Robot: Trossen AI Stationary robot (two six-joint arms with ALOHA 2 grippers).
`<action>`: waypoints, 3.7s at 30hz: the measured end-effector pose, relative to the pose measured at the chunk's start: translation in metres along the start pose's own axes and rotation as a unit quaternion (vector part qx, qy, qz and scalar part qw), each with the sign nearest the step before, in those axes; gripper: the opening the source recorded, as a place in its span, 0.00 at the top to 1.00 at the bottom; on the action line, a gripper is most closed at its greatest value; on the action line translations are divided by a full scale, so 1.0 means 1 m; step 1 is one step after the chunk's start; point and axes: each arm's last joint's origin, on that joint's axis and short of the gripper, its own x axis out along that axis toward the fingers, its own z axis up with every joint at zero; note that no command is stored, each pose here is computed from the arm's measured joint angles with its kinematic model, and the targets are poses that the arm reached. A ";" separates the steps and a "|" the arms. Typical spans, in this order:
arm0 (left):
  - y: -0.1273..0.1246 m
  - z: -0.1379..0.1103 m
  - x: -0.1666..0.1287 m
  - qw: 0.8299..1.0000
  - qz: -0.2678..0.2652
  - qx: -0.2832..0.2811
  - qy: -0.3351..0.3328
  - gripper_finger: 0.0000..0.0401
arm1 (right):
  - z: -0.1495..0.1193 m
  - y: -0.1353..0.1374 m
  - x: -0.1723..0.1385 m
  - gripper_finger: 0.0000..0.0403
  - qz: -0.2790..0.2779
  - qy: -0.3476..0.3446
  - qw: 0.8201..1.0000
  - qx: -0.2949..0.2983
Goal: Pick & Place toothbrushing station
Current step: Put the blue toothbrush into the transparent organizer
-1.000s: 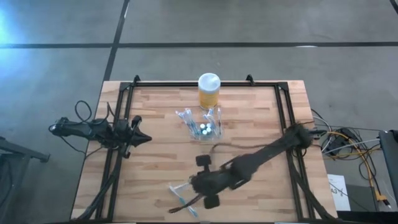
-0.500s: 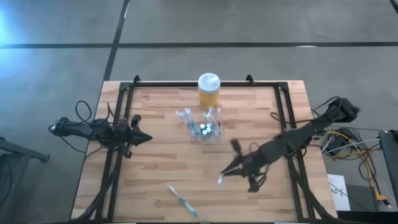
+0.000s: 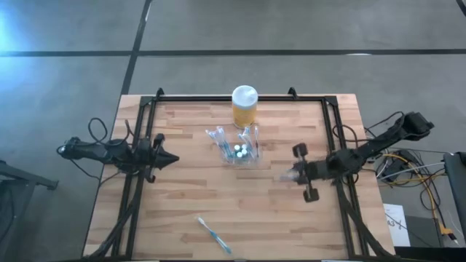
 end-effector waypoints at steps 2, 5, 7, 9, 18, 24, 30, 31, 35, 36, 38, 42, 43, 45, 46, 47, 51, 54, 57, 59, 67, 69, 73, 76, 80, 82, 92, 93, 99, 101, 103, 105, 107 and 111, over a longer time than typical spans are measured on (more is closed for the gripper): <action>0.001 0.002 -0.001 0.999 0.020 -0.034 -0.004 0.98 | 0.004 -0.006 -0.002 0.97 -0.050 -0.029 0.998 0.005; 0.001 0.003 -0.001 0.999 0.026 -0.024 -0.002 0.99 | -0.001 -0.012 -0.004 0.97 -0.067 -0.016 0.998 0.006; 0.000 0.003 -0.001 1.000 0.018 -0.001 0.006 0.99 | -0.002 -0.012 -0.007 0.97 -0.054 -0.019 0.998 0.012; 0.000 0.004 -0.002 1.000 0.020 0.005 0.014 0.99 | -0.003 -0.012 -0.010 0.97 -0.051 -0.020 0.998 0.007; -0.007 0.040 -0.019 0.999 0.011 0.024 0.027 0.98 | -0.020 -0.013 -0.026 0.97 -0.052 0.003 0.999 0.007; -0.007 0.043 -0.021 0.995 0.009 0.094 0.030 0.99 | -0.029 -0.014 -0.033 0.97 -0.075 0.018 0.997 0.031; -0.007 0.043 -0.023 0.994 0.009 0.106 0.028 0.96 | -0.033 -0.017 -0.053 0.97 -0.078 -0.005 0.996 0.040; -0.007 0.043 -0.023 0.994 0.012 0.106 0.025 0.96 | -0.034 -0.017 -0.058 0.97 -0.079 -0.013 0.996 0.048; -0.007 0.045 -0.023 0.994 0.015 0.107 0.018 0.96 | -0.038 -0.020 -0.070 0.97 -0.093 0.008 0.994 0.047; -0.007 0.045 -0.023 0.994 0.015 0.107 0.018 0.96 | -0.039 -0.021 -0.072 0.97 -0.101 0.024 0.994 0.044; -0.007 0.045 -0.023 0.994 0.018 0.107 0.017 0.96 | -0.037 -0.023 -0.074 0.97 -0.112 0.049 0.992 0.036; -0.007 0.046 -0.023 0.993 0.032 0.115 0.007 0.98 | -0.034 -0.026 -0.083 0.97 -0.117 0.096 0.988 0.024; -0.006 0.047 -0.023 0.992 0.035 0.119 0.007 0.98 | -0.033 -0.028 -0.087 0.97 -0.126 0.102 0.987 0.025; -0.006 0.047 -0.023 0.992 0.040 0.122 0.005 0.98 | -0.032 -0.030 -0.094 0.97 -0.153 0.107 0.982 0.037; -0.006 0.047 -0.023 0.991 0.044 0.124 0.003 0.98 | -0.032 -0.032 -0.098 0.97 -0.162 0.103 0.980 0.044; -0.006 0.047 -0.022 0.991 0.049 0.128 0.002 0.98 | -0.032 -0.033 -0.101 0.97 -0.166 0.099 0.980 0.051; -0.005 0.046 -0.022 0.985 0.062 0.162 0.004 0.98 | -0.032 -0.034 -0.110 0.97 -0.168 0.095 0.979 0.072; -0.005 0.046 -0.021 0.984 0.061 0.170 0.006 0.98 | -0.033 -0.033 -0.108 0.97 -0.160 0.099 0.979 0.074; -0.005 0.046 -0.021 0.985 0.061 0.161 0.006 0.98 | -0.030 -0.033 -0.105 0.97 -0.157 0.084 0.980 0.086; -0.005 0.046 -0.020 0.987 0.063 0.151 0.005 0.98 | -0.024 -0.033 -0.100 0.97 -0.156 0.057 0.981 0.097; -0.005 0.044 -0.018 0.987 0.064 0.147 -0.006 0.98 | 0.008 -0.033 -0.063 0.97 -0.158 0.070 0.980 0.100; -0.004 0.040 -0.016 0.987 0.064 0.148 -0.007 0.98 | 0.016 -0.033 -0.047 0.97 -0.159 0.089 0.980 0.085; -0.003 0.032 -0.012 0.986 0.064 0.153 -0.008 0.98 | 0.025 -0.033 -0.008 0.97 -0.163 0.106 0.980 0.041; -0.002 0.026 -0.009 0.986 0.063 0.153 -0.012 0.98 | 0.030 -0.035 0.019 0.97 -0.138 0.075 0.988 0.009; -0.001 0.020 -0.006 0.986 0.063 0.155 -0.017 0.98 | 0.016 -0.048 0.046 0.97 -0.092 0.079 0.993 0.001; 0.000 0.019 -0.006 0.986 0.063 0.156 -0.014 0.98 | 0.002 -0.059 0.053 0.97 -0.090 0.084 0.992 0.018; 0.000 0.019 -0.006 0.985 0.063 0.157 -0.014 0.98 | -0.069 -0.093 0.043 0.97 -0.134 0.060 0.988 0.055; 0.000 0.019 -0.006 0.985 0.063 0.159 -0.015 0.98 | -0.076 -0.094 0.042 0.97 -0.136 0.069 0.987 0.055; 0.000 0.019 -0.005 0.984 0.063 0.165 -0.024 0.98 | -0.104 -0.094 0.035 0.97 -0.183 0.086 0.978 0.053; 0.000 0.019 -0.005 0.984 0.063 0.164 -0.024 0.98 | -0.110 -0.095 0.031 0.97 -0.195 0.090 0.975 0.053; 0.000 0.019 -0.005 0.985 0.063 0.161 -0.024 0.98 | -0.114 -0.095 0.028 0.97 -0.198 0.084 0.975 0.056; 0.000 0.019 -0.005 0.985 0.063 0.159 -0.024 0.98 | -0.118 -0.095 0.027 0.97 -0.199 0.091 0.974 0.059; 0.000 0.019 -0.005 0.985 0.063 0.159 -0.026 0.98 | -0.124 -0.094 0.025 0.97 -0.201 0.105 0.972 0.056; 0.000 0.019 -0.005 0.986 0.063 0.154 -0.027 0.98 | -0.132 -0.094 0.024 0.97 -0.196 0.123 0.971 0.055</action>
